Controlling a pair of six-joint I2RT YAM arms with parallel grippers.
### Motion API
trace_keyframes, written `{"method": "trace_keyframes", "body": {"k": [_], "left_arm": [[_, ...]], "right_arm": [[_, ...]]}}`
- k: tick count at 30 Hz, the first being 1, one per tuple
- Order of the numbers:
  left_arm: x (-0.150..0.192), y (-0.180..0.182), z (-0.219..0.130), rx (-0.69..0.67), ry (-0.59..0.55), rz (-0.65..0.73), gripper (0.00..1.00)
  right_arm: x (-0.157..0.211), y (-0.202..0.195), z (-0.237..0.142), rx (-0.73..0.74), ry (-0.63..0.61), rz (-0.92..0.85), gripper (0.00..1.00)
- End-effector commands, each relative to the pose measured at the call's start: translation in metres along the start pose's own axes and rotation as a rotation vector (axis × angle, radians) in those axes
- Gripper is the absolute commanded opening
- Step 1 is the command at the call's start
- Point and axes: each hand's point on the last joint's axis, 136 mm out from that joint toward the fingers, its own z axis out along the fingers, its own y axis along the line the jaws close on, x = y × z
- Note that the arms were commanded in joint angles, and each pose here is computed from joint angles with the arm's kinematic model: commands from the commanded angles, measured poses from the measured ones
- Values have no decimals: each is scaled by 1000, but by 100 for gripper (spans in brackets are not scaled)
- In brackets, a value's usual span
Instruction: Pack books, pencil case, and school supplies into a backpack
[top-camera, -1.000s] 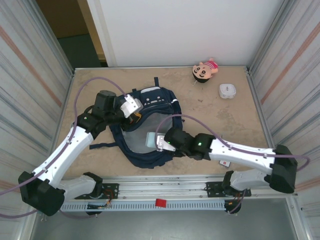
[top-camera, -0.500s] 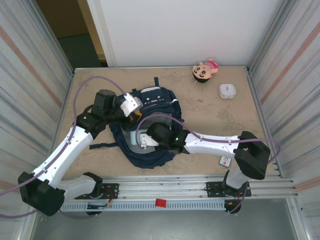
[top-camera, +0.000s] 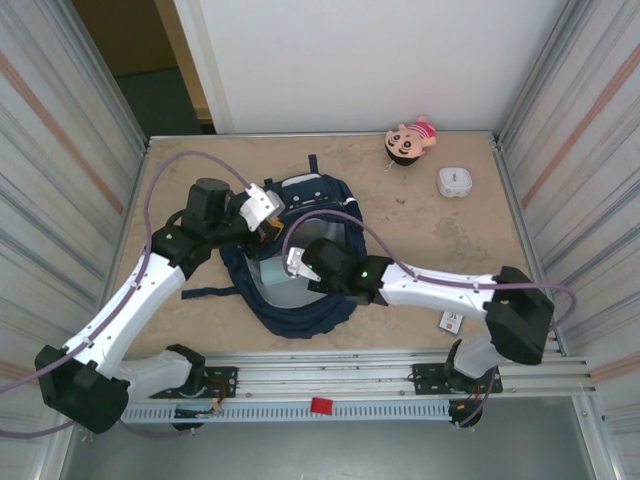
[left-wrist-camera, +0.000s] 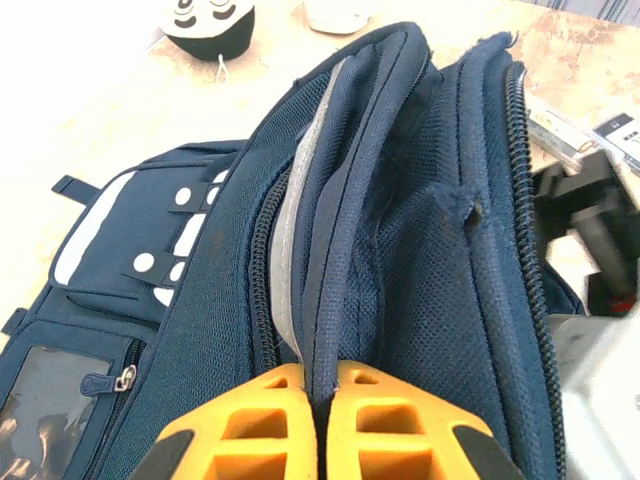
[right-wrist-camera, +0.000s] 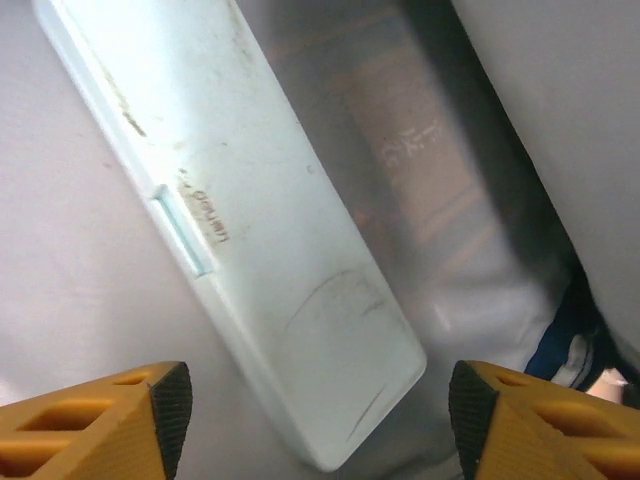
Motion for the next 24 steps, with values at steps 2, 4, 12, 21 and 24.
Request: {"method": "trace_keyframes", "body": {"k": [2,4,12,21,24], "left_arm": [[-57,6,-21,-38,-232,49,0],[-60,6,-22,-37,-243,30,0],[-66,12,-25,-69,-286,-22,0],[-67,19,-20,-85,-293,-66,0],[-69,17,-21,-74,-300,-65,0]], "right_arm": [[-1,22,-23,-113,-71,433,59],[-1,22,-22,-129,-96,610,57],[11,23,2,-188,-126,1079,55],[-24,48,39,-315,-148,1188,53],[-27,51,55,-303,-122,1201,52]]}}
